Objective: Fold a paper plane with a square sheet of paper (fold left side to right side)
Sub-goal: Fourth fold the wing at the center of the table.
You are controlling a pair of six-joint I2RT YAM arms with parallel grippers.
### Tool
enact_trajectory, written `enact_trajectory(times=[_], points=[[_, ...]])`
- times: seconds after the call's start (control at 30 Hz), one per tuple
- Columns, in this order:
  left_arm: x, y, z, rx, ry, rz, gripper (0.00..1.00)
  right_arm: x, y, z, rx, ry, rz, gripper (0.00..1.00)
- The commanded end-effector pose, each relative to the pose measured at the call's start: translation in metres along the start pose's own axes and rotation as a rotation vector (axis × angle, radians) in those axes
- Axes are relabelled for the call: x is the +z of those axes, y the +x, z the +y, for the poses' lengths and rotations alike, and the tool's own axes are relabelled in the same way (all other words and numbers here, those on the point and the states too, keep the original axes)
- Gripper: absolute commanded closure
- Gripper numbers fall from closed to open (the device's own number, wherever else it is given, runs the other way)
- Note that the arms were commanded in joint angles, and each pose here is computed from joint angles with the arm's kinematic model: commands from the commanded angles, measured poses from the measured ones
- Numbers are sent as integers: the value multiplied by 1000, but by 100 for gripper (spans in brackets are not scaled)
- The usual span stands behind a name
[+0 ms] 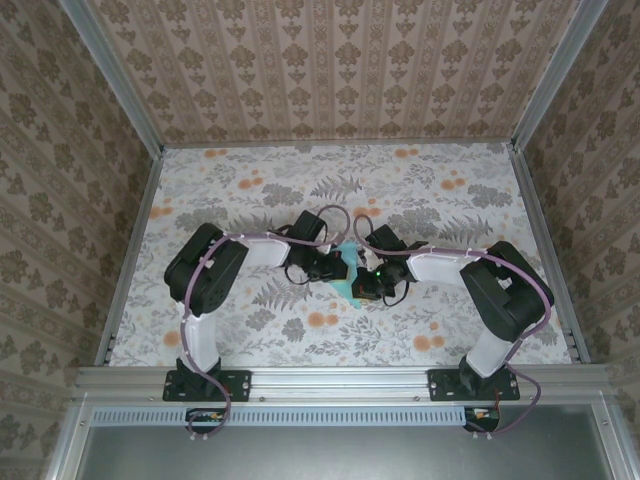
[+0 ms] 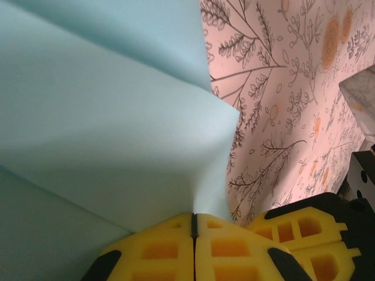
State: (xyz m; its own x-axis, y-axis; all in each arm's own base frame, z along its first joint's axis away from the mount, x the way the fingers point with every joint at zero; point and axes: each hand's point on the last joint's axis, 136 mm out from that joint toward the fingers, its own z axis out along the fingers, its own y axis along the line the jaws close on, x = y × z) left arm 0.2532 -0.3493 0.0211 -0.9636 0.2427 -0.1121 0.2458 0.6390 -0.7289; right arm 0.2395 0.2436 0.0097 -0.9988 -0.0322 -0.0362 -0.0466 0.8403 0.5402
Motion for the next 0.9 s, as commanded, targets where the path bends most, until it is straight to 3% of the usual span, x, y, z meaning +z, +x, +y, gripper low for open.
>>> enact_trajectory(times=[0.0,0.87], points=[[-1,-14,32,-6,-101,-42,94,10,47,-69,96,261,140,100],[-29,-72,79,-32,-142,-127,94,9,54,-71,101,263,156,100]])
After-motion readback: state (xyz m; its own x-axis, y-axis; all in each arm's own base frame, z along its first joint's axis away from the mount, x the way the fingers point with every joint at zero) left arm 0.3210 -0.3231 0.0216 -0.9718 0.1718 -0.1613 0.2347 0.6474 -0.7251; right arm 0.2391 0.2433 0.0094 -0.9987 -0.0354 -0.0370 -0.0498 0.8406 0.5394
